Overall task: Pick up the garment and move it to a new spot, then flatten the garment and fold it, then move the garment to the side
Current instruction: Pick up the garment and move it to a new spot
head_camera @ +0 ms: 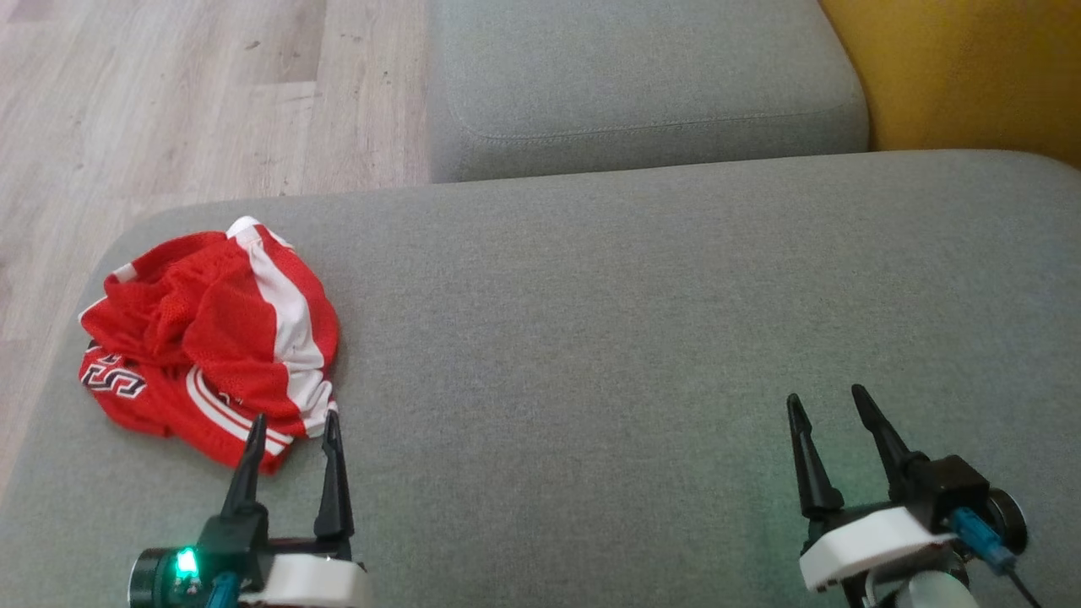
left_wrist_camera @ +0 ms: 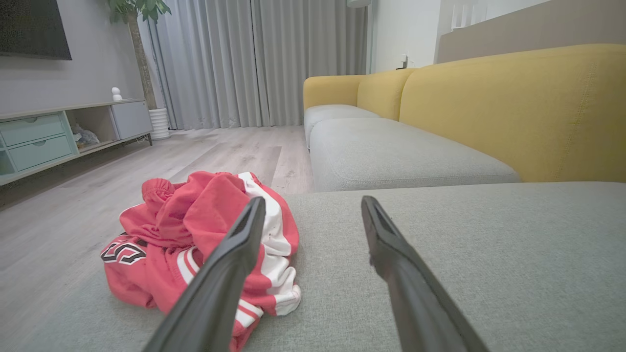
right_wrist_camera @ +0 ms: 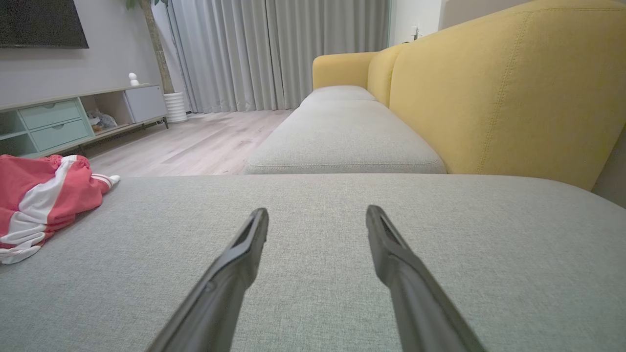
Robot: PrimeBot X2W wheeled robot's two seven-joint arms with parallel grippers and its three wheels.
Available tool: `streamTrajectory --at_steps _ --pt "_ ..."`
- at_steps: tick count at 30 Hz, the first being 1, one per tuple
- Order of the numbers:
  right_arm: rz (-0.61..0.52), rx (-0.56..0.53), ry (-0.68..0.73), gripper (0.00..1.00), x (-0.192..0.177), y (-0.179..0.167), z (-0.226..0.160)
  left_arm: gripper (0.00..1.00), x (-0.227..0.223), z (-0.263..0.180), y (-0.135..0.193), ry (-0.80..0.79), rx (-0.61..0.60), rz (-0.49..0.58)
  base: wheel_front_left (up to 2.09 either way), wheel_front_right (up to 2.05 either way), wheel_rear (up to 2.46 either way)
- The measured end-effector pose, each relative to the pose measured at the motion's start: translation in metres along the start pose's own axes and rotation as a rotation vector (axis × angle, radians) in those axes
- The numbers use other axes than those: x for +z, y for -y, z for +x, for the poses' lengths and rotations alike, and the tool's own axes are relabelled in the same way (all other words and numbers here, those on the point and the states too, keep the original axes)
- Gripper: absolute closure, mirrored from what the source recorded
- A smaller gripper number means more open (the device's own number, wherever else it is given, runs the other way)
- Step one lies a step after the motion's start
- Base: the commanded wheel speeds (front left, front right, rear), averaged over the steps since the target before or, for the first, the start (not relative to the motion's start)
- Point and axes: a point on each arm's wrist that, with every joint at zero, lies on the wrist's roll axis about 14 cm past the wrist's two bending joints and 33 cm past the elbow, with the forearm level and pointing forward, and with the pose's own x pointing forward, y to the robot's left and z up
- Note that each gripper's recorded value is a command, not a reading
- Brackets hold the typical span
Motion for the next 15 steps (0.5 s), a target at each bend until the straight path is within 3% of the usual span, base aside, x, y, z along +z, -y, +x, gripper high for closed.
streamTrajectory --at_steps 7,15 --pt "0.001 0.001 0.0 0.0 0.0 0.0 0.0 0.0 -0.005 -0.001 -0.005 -0.016 0.015 -0.019 0.0 0.0 0.0" --pt "-0.003 0.051 -0.012 0.0 -0.003 -0.014 0.013 0.0 -0.01 -0.012 -0.038 -0.032 0.11 -0.029 0.0 0.0 0.0"
